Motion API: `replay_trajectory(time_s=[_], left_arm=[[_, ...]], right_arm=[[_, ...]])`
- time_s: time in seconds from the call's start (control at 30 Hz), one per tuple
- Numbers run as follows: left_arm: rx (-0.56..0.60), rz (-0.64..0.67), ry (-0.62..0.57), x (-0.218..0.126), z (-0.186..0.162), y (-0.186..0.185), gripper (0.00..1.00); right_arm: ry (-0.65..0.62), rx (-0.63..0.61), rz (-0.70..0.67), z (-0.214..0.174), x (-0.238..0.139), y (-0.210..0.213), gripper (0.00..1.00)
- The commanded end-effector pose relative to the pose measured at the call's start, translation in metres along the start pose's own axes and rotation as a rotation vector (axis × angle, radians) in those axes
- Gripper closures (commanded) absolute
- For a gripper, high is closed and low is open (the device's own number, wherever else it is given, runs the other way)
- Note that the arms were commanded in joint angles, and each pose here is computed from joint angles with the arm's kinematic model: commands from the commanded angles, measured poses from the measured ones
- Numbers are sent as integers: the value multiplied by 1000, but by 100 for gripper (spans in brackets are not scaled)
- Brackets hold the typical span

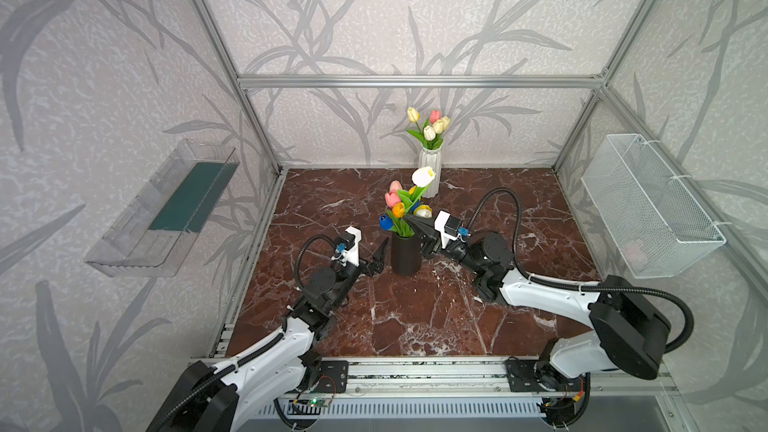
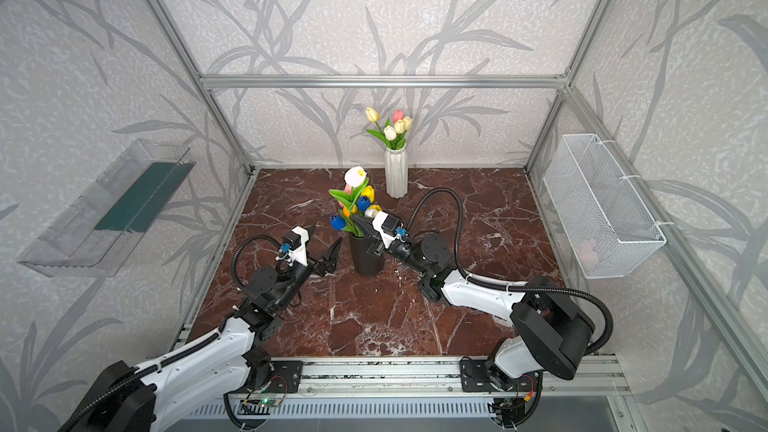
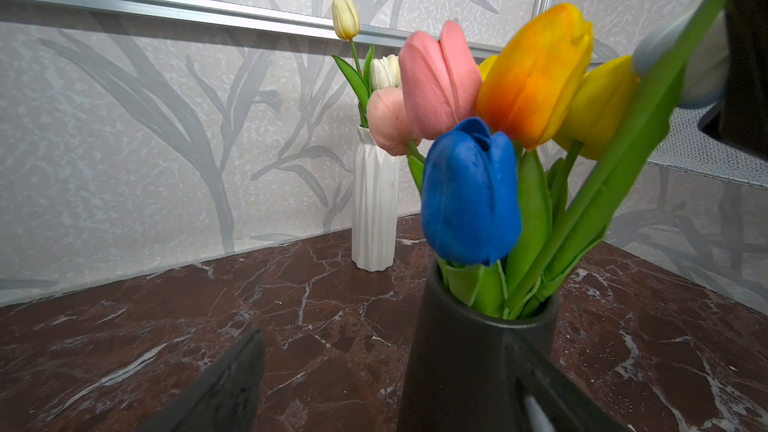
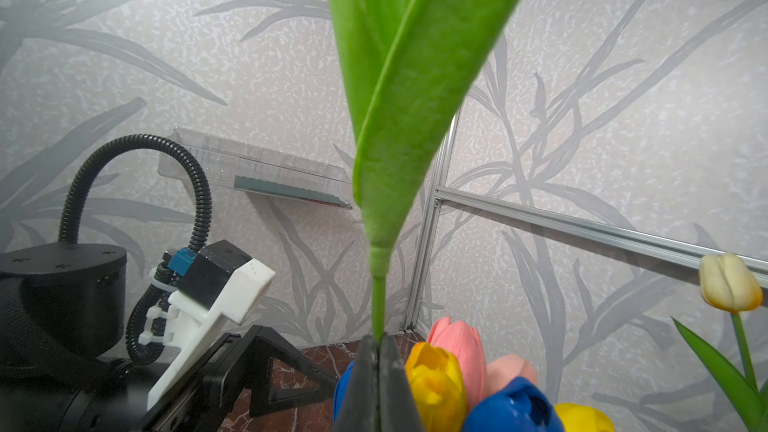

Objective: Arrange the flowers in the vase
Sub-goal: 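Lower the white tulip stem into the black vase with the right gripper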

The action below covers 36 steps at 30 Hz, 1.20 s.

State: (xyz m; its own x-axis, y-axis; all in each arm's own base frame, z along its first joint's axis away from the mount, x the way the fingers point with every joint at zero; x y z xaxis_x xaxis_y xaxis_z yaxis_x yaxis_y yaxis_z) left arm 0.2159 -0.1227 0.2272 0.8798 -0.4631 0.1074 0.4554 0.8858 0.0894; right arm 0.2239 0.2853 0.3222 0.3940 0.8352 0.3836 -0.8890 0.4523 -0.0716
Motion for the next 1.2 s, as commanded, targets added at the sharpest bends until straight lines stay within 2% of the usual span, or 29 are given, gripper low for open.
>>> replay_trajectory(time_s=[0.0,0.2,0.6,0.97,1.17], left_arm=[[13,14,5,0,-4,2,11],[8,6,10,0,-5,1,11],[4,5,22,1,-7,0,11],[-1,-20,38,10,-9,-2,11],[6,-39,33,12,-8,-4,11]], right_arm=[[-49,-21,-10,17,5,-2,100],[-22,18,-12,2,5,-3,100],[112,44,-13,-42,-14,1,100],[259,74,-95,-94,-37,0,100],[272,64,-114,-99,-40,-1,100]])
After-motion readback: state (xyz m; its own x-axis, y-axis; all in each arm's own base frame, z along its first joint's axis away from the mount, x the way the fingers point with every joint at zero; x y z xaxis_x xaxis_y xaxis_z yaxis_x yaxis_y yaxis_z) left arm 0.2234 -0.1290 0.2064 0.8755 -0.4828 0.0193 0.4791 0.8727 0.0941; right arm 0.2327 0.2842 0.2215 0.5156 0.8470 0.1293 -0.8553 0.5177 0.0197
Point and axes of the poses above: each gripper's point midway between its finger pads, its own x axis out along the fingers, its own y axis along the line the jaws close on, z = x × y, the point moved 8 cm from there along -x, back along the fingers, and after that the axes turned 8 degrees about x, right-handed, at the moved point
